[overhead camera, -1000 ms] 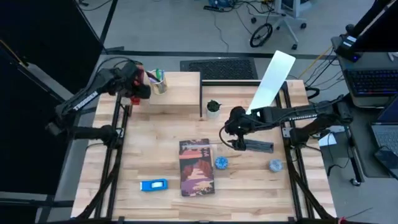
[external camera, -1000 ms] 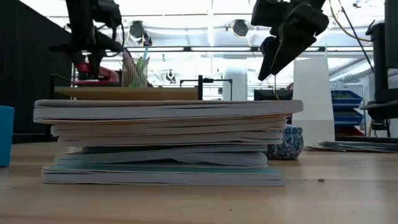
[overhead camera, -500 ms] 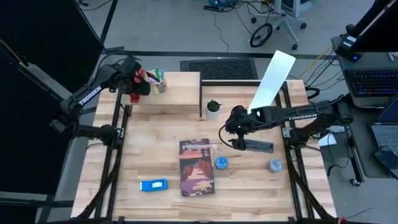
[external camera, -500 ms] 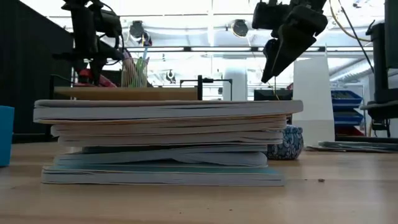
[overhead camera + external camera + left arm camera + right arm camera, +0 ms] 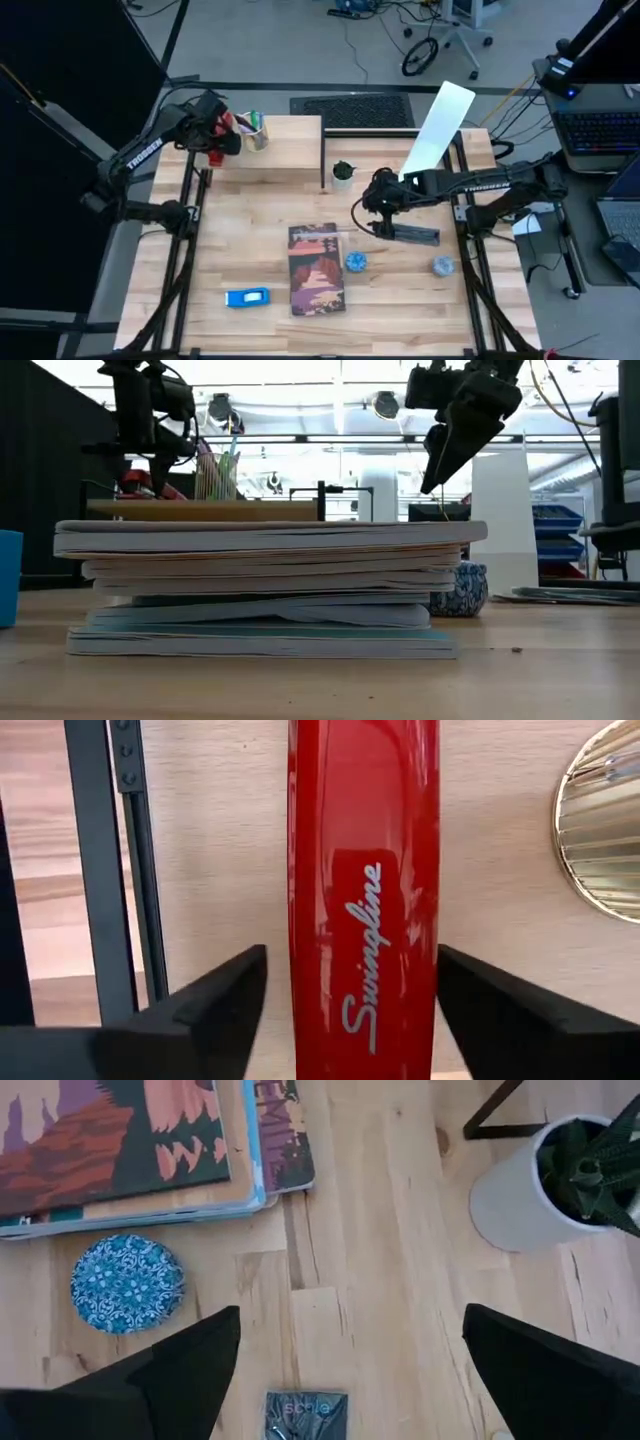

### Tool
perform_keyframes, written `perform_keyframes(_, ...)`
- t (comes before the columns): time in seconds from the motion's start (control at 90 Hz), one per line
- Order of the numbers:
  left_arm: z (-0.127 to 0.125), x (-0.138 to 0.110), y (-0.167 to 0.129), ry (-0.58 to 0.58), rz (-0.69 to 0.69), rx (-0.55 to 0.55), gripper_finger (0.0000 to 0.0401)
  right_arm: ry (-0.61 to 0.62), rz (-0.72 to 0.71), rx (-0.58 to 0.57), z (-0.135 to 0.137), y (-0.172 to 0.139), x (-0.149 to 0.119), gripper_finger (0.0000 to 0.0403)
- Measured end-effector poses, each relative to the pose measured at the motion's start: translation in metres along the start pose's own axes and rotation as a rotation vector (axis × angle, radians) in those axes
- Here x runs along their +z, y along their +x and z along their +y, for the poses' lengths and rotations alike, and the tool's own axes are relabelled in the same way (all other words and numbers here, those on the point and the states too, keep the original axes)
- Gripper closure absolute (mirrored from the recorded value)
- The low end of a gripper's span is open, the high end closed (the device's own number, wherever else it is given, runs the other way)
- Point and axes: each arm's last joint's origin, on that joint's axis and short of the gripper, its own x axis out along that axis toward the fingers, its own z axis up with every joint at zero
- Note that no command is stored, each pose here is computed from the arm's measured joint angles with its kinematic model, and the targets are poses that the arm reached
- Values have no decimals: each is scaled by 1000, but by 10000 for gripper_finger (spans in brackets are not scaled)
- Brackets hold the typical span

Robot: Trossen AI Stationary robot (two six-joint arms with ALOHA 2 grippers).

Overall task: Stock shelves
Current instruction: Put the red stapler on the shelf, then put the blue tape dispenser on the shelf

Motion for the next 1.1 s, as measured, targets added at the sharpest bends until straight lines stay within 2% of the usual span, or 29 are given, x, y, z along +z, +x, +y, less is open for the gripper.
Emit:
perform_keyframes(0.178, 3, -3, -16, -6, -56, -34, 111, 0, 0, 1, 0, 0, 0, 40)
perform_keyframes(0.411, 7, -4, -67, 22, -211, -124, 110, 1, -11, 2, -1, 0, 1, 40)
perform_keyframes(0.711, -3, -30, -123, 288, -313, -397, 109, 0, -10, 0, -2, 0, 1, 40)
perform_keyframes(0.9, -12, -53, -139, 436, -328, -502, 109, 4, -10, -9, -3, 0, 1, 40)
perform_keyframes(1.1, -33, -73, -147, 560, -307, -629, 109, 12, -8, -13, -6, 1, 1, 40)
